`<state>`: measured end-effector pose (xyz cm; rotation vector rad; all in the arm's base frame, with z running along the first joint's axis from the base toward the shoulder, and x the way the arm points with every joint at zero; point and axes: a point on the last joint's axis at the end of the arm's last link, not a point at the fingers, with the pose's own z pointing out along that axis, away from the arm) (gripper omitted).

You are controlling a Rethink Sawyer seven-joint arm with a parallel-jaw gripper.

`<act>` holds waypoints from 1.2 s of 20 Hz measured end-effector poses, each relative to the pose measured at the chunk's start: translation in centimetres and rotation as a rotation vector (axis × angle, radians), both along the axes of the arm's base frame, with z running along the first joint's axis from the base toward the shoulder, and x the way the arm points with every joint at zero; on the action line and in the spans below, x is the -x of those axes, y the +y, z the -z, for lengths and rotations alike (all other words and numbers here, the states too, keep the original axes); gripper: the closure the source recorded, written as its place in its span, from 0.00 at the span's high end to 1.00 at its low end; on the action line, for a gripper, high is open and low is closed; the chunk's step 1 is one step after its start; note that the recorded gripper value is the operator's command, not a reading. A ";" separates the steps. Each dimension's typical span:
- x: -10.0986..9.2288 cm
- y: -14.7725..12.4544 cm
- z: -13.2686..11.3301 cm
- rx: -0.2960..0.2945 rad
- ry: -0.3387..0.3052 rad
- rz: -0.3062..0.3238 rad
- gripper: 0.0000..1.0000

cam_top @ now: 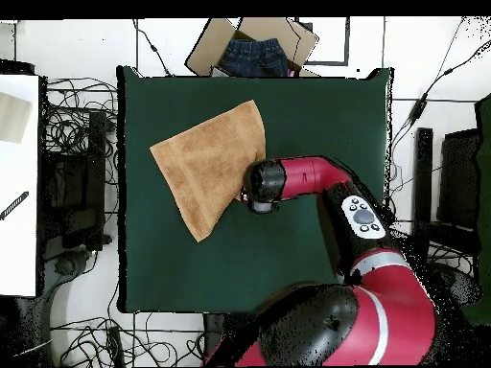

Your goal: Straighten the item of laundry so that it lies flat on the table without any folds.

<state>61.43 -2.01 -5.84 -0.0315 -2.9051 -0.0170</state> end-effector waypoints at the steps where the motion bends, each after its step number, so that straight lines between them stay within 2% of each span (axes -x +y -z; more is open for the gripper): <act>1: 0.0 0.1 0.0 0.007 0.001 0.003 1.00; 9: -0.3 0.8 0.0 0.068 0.011 0.003 1.00; 24: -0.5 1.3 0.0 0.112 0.015 -0.006 1.00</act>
